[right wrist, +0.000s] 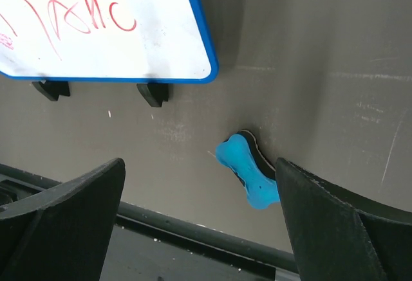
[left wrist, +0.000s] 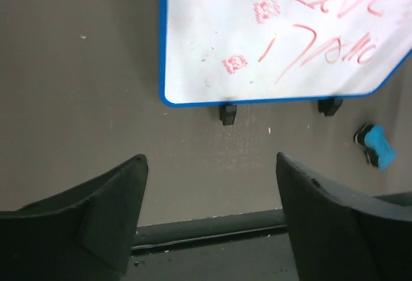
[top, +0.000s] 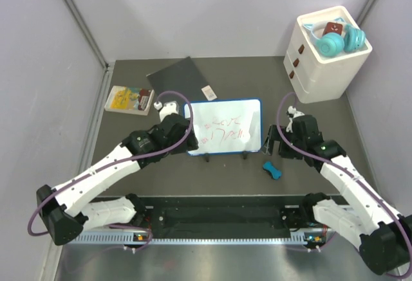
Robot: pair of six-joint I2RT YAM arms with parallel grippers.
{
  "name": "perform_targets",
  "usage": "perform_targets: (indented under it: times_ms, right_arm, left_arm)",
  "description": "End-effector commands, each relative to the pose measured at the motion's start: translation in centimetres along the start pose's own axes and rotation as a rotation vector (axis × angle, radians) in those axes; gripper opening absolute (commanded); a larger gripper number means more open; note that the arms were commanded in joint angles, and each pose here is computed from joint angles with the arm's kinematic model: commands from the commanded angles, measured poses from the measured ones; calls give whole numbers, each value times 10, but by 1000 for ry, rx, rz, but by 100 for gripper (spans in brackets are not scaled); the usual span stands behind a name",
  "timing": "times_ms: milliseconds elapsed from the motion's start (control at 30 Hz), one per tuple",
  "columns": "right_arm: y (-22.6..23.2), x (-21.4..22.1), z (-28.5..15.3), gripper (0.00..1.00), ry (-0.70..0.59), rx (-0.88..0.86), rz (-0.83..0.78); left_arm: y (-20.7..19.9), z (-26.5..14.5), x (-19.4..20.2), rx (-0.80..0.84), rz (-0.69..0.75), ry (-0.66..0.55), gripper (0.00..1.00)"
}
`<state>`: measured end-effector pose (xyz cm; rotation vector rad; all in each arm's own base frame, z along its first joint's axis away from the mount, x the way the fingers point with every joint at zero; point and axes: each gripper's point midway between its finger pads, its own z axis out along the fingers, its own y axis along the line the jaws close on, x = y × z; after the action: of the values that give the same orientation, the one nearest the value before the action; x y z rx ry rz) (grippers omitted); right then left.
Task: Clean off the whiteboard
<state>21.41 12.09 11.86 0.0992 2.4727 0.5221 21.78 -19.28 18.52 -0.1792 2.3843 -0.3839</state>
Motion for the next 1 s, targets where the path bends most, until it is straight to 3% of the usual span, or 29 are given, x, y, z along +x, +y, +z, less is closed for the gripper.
perform_targets:
  times_ms: [0,67,100,267,433,567,967]
  right_arm:
    - [6,-12,-3,99,-14,-15,-30]
    - [4,-13,-1,99,1,-4,-40]
    - [3,-10,3,99,26,6,-36]
    - [1,-9,10,99,94,33,-50]
    - [-11,-1,12,99,161,103,-52]
    - [-17,4,7,99,215,144,-68]
    - [-25,43,18,92,428,246,-140]
  left_arm:
    - [6,-1,-12,-25,-35,-58,72]
    - [-12,0,-7,97,73,-36,50]
    - [-19,2,-13,131,93,-66,50]
    - [-14,20,3,93,162,24,82]
    - [-20,39,22,114,185,97,85]
    - [-13,45,25,87,173,98,99]
    - [-1,38,10,111,122,62,99]
